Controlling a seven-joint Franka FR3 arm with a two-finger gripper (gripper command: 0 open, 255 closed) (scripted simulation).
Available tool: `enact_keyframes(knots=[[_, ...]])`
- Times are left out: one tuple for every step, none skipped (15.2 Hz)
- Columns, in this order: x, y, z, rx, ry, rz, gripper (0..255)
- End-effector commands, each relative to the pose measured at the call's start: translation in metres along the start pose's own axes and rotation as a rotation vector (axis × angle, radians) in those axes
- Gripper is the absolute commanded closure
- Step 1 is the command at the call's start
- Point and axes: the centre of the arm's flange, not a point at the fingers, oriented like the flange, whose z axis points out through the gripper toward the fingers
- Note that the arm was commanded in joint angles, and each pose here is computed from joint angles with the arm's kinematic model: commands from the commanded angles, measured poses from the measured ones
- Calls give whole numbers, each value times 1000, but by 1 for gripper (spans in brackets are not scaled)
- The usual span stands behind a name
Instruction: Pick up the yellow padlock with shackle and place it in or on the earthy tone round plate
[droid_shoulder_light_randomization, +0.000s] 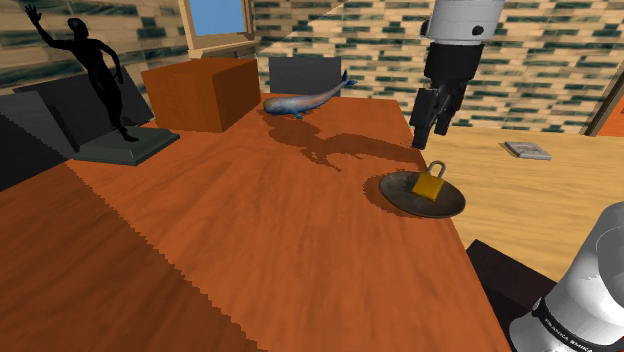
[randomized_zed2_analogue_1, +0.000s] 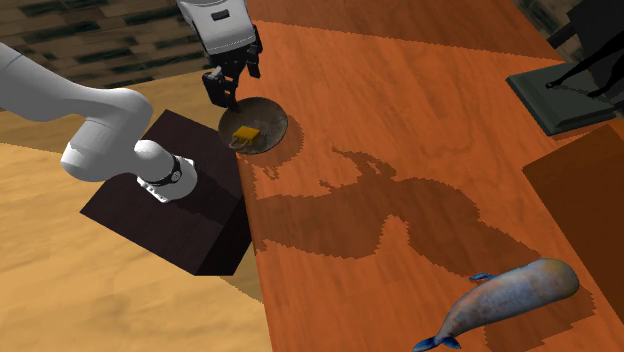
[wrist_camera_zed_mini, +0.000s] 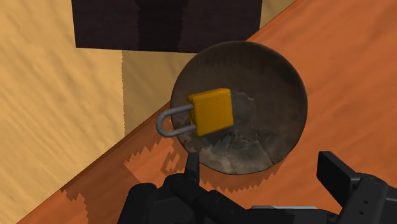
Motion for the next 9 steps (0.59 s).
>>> enact_keyframes(knots=[[-2,1,-26,0,0,0,0],[-2,1,-36,0,0,0,0],[-2,1,-36,0,0,0,0],[-2,1,-36,0,0,0,0],[-2,1,-36,0,0,0,0],[-2,1,-36,0,0,0,0],[-2,1,-36,0,0,0,0],[-2,1,-36,0,0,0,0],[-2,1,-36,0,0,0,0]])
